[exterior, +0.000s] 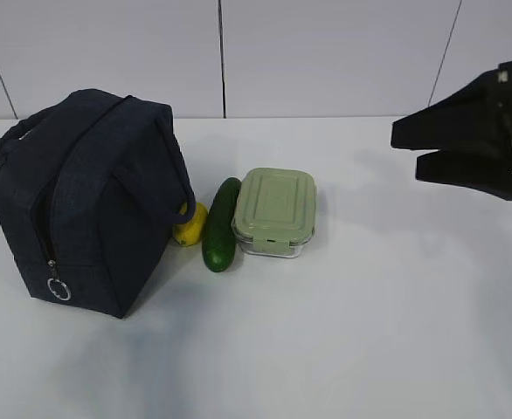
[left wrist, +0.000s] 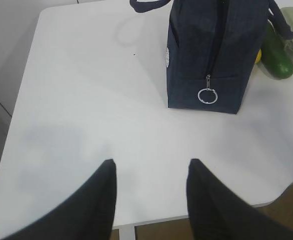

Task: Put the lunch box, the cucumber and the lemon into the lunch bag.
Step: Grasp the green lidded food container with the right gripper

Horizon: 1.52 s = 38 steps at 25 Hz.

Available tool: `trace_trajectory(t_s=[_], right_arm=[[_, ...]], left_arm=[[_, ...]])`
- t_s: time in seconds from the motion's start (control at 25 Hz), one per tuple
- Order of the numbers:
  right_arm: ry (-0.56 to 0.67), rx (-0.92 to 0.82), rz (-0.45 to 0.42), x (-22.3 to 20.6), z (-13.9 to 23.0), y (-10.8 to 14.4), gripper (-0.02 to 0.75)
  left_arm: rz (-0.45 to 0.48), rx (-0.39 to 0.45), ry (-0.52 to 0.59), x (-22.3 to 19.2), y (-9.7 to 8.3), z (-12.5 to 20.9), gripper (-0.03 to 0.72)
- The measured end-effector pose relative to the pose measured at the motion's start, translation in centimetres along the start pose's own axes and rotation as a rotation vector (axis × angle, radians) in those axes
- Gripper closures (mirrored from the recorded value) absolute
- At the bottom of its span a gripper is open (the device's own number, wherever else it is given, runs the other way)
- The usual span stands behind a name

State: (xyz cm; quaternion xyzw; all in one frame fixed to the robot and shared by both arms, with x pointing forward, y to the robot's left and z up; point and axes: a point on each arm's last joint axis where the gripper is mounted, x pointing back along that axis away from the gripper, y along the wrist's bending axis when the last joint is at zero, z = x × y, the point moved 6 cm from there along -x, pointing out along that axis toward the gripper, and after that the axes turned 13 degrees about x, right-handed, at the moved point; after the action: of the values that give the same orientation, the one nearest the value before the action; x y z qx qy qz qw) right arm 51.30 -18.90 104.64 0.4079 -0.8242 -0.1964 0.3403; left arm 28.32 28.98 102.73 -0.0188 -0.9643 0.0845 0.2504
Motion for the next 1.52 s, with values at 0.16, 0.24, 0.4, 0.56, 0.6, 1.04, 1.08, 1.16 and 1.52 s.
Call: trace_trajectory(t_s=[0.16,0.24,0.4,0.56,0.6,1.04,1.08,1.16,1.52], right_arm=[[0.009,-0.068,-0.084,-1.0,-0.3,-2.6,0.228],[0.004,-0.093,-0.089,-1.0,-0.4,-4.1,0.228],[0.012,-0.129,-0.084,-1.6,-0.3,-6.8,0.228],[0.028,-0.131,-0.091,-2.9,-0.6,-9.0,0.228],[0.032,-0.134,-0.092,-3.2,-0.6,-9.6,0.228],[-0.026,-0.203,-0.114,-6.1,-1.3,-14.5,0.228],[-0.033,-0.212,-0.116,-6.4,-1.2,-14.9,0.228],[-0.043,-0.223,-0.118,-6.9,-0.8,-15.7,0.228],[-0.034,-0.275,-0.138,-10.1,0.8,-17.9,0.228]], left_arm=[[0.0,0.0,0.0,0.0,0.0,0.0,0.356],[0.0,0.0,0.0,0.0,0.0,0.0,0.356],[0.0,0.0,0.0,0.0,0.0,0.0,0.356],[0.0,0.0,0.0,0.0,0.0,0.0,0.356],[0.0,0.0,0.0,0.0,0.0,0.0,0.356],[0.0,0.0,0.0,0.0,0.0,0.0,0.356],[0.0,0.0,0.0,0.0,0.0,0.0,0.356],[0.0,0.0,0.0,0.0,0.0,0.0,0.356],[0.0,0.0,0.0,0.0,0.0,0.0,0.356]])
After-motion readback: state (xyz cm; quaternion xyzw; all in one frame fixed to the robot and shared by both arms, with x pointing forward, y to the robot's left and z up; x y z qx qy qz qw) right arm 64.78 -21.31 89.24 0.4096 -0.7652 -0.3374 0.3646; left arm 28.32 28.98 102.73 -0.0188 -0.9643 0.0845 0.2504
